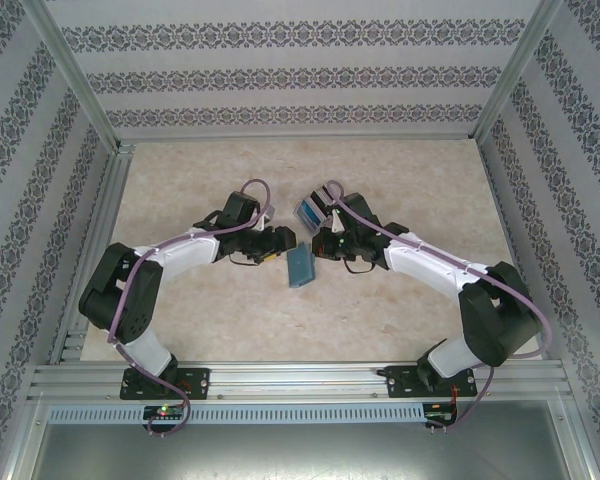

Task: Put the credit cards into the card holder

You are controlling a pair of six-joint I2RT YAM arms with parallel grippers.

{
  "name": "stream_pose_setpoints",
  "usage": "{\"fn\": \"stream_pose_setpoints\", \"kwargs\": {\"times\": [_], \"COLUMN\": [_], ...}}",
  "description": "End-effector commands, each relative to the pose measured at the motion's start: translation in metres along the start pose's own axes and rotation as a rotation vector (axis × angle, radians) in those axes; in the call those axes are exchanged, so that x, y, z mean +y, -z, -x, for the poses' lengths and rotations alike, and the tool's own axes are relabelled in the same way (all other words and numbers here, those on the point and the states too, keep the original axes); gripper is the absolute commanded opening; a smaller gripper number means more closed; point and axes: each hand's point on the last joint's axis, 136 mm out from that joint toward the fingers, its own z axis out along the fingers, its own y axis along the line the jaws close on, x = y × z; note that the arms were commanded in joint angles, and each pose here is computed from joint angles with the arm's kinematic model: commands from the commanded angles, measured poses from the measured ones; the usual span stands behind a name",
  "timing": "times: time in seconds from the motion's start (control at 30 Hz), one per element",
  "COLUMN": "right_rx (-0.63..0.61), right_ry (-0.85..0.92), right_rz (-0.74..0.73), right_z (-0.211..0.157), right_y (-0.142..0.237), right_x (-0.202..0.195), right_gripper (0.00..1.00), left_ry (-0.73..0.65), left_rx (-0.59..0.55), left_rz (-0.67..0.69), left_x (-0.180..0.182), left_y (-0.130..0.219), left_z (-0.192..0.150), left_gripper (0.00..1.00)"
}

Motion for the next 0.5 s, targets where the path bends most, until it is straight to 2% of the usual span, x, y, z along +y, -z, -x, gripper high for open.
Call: {"fn": "stream_pose_setpoints", "kwargs": {"times": [0.0, 0.27, 0.47], "right_rx": [-0.041, -0.050, -0.049], "right_ry": [0.016, 0.026, 0.023], "right_rz": [0.074, 0.090, 0.085], "right_z": [0.012, 0.014, 0.012], "right_y": [0.016, 0.021, 0.020], "right_x": [0.028, 0.037, 0.036], "right_gripper": [0.02, 0.03, 0.03], "left_ry": [-0.026, -0.026, -0.009], "left_rx": [0.041, 0.059, 0.065], "left_rz": [-0.003, 0.034, 0.049], "left_x": [-0.008, 0.000, 0.010], "left_y": [-0.006, -0.012, -0.017], "left_z": [-0.006, -0.009, -0.014], "left_gripper": [0.68, 0.68, 0.64]}}
